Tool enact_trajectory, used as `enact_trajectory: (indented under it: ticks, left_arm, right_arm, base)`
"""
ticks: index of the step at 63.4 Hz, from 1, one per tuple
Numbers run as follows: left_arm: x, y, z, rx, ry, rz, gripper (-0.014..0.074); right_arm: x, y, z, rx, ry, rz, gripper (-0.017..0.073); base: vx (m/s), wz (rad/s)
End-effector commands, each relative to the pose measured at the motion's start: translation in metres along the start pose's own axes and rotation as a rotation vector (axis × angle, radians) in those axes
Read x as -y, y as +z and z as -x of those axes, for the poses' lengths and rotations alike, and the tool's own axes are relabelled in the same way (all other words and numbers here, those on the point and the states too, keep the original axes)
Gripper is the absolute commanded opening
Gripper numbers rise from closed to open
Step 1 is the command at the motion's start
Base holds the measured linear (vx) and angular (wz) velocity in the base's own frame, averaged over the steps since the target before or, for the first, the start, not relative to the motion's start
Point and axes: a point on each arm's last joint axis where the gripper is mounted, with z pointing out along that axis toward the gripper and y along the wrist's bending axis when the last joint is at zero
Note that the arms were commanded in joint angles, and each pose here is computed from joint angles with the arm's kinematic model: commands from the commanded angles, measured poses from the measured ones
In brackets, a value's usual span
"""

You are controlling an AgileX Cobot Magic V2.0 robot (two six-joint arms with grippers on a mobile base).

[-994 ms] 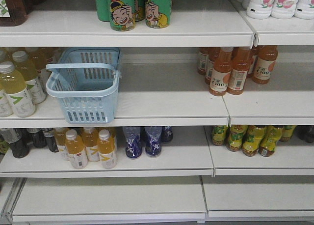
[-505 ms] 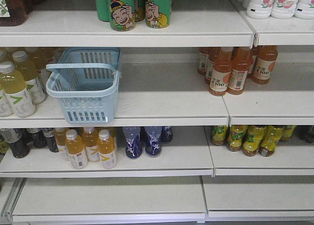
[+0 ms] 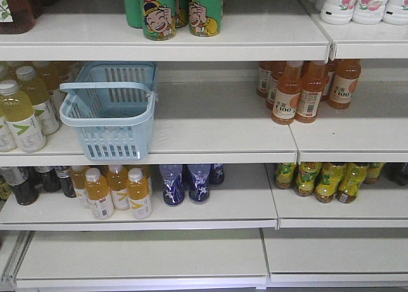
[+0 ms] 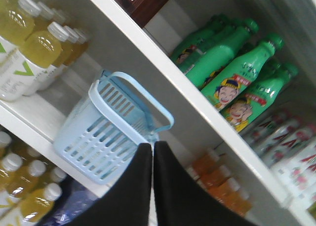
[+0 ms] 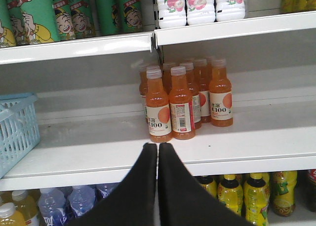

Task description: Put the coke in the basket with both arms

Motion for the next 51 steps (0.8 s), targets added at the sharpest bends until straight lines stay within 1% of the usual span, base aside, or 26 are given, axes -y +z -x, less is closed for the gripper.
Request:
enact_trajectory:
  ticks: [1,2,4,5,7,8,10,12,13,15,17,19,20,21,24,26,27,32,35,36,38,39,42,44,46,51]
  left_arm:
    - [0.007,-0.002,0.008,0.097,-0.150,-0.104,-0.0006]
    - [0.008,-0.002,0.009,0.106,-0.168,-0.111,-0.0006]
    - [0.009,-0.003,0.012,0.127,-0.234,-0.135,-0.0006]
    - [0.011,-0.003,0.014,0.142,-0.280,-0.151,-0.0006]
    - [0.012,-0.004,0.017,0.167,-0.348,-0.176,-0.0006]
    - [0.014,-0.005,0.020,0.189,-0.400,-0.202,-0.0006]
    - [0.016,-0.006,0.024,0.228,-0.477,-0.253,-0.0006]
    - [0.020,-0.009,0.029,0.262,-0.530,-0.310,-0.0006]
    - [0.023,-0.011,0.033,0.288,-0.567,-0.361,-0.0006]
    - [0.028,-0.014,0.038,0.314,-0.602,-0.430,-0.0006]
    - [0.038,-0.018,0.044,0.334,-0.615,-0.520,-0.0006]
    - [0.050,-0.023,0.049,0.340,-0.592,-0.610,-0.0006]
    - [0.054,-0.025,0.052,0.343,-0.595,-0.642,-0.0006]
    - [0.063,-0.028,0.055,0.336,-0.562,-0.688,-0.0006]
    - [0.082,-0.034,0.062,0.321,-0.496,-0.769,-0.0006]
    - [0.097,-0.038,0.067,0.310,-0.431,-0.805,-0.0006]
    - [0.105,-0.040,0.070,0.306,-0.387,-0.826,-0.0006]
    - [0.138,-0.045,0.084,0.296,-0.216,-0.862,-0.0006]
    - [0.156,-0.044,0.091,0.288,-0.100,-0.840,-0.0006]
    - [0.158,-0.043,0.092,0.287,-0.086,-0.836,-0.0005]
    - [0.167,-0.041,0.096,0.281,-0.029,-0.815,-0.0004]
    - [0.170,-0.038,0.099,0.275,-0.001,-0.787,-0.0003]
    - [0.177,-0.030,0.103,0.262,0.052,-0.736,0.0004]
    - [0.178,-0.023,0.104,0.248,0.076,-0.700,0.0008]
    - [0.179,-0.015,0.105,0.234,0.085,-0.664,0.0017]
    - [0.176,0.008,0.103,0.184,0.068,-0.595,0.0051]
  right_arm:
    - [0.000,-0.001,0.003,0.078,-0.015,0.009,-0.0005]
    - [0.000,-0.001,0.003,0.078,-0.015,0.009,-0.0005]
    - [0.000,-0.001,0.003,0.078,-0.015,0.009,-0.0005]
    - [0.000,-0.001,0.003,0.078,-0.015,0.009,-0.0005]
    - [0.000,-0.001,0.003,0.076,-0.015,0.009,-0.0005]
    - [0.000,-0.001,0.003,0.076,-0.015,0.009,-0.0005]
    - [0.000,-0.001,0.003,0.075,-0.015,0.009,-0.0005]
    - [0.000,-0.001,0.003,0.075,-0.015,0.009,-0.0005]
    - [0.000,-0.001,0.003,0.075,-0.015,0.009,-0.0005]
    - [0.000,-0.001,0.003,0.075,-0.015,0.009,-0.0005]
    - [0.000,-0.001,0.003,0.075,-0.015,0.009,-0.0005]
    - [0.000,-0.001,0.003,0.075,-0.015,0.009,-0.0005]
    - [0.000,-0.001,0.003,0.075,-0.015,0.009,-0.0005]
    - [0.000,-0.001,0.003,0.075,-0.015,0.009,-0.0005]
    - [0.000,-0.001,0.003,0.075,-0.015,0.009,-0.0005]
    - [0.000,-0.001,0.003,0.075,-0.015,0.009,-0.0005]
    - [0.000,-0.001,0.003,0.075,-0.015,0.009,-0.0005]
    - [0.000,-0.001,0.003,0.075,-0.015,0.009,-0.0005]
    - [0.000,-0.001,0.003,0.075,-0.015,0.009,-0.0005]
    - [0.000,-0.001,0.003,0.075,-0.015,0.009,-0.0005]
    - [0.000,-0.001,0.003,0.075,-0.015,0.009,-0.0005]
    - [0.000,-0.001,0.003,0.075,-0.015,0.009,-0.0005]
    - [0.000,-0.001,0.003,0.075,-0.015,0.009,-0.0005]
    - [0.000,-0.001,0.003,0.075,-0.015,0.009,-0.0005]
    - [0.000,-0.001,0.003,0.075,-0.015,0.009,-0.0005]
    - [0.000,-0.001,0.003,0.075,-0.015,0.009,-0.0005]
  base:
    - [0.00,0.00]
    - [0.00,0.00]
    - [0.00,0.00]
    - [0.00,0.00]
    - [0.00,0.00]
    - [0.00,0.00]
    - [0.00,0.00]
    - [0.00,0.00]
    - [0.00,0.00]
    - [0.00,0.00]
    - [0.00,0.00]
    - [0.00,0.00]
    - [0.00,0.00]
    - [0.00,0.00]
    - [0.00,0.00]
    - [0.00,0.00]
    - [0.00,0.00]
    - [0.00,0.00]
    - [0.00,0.00]
    - [0.00,0.00]
    - [0.00,0.00]
    - [0.00,0.00]
    - [0.00,0.00]
    - [0.00,0.00]
    - [0.00,0.00]
    - [0.00,0.00]
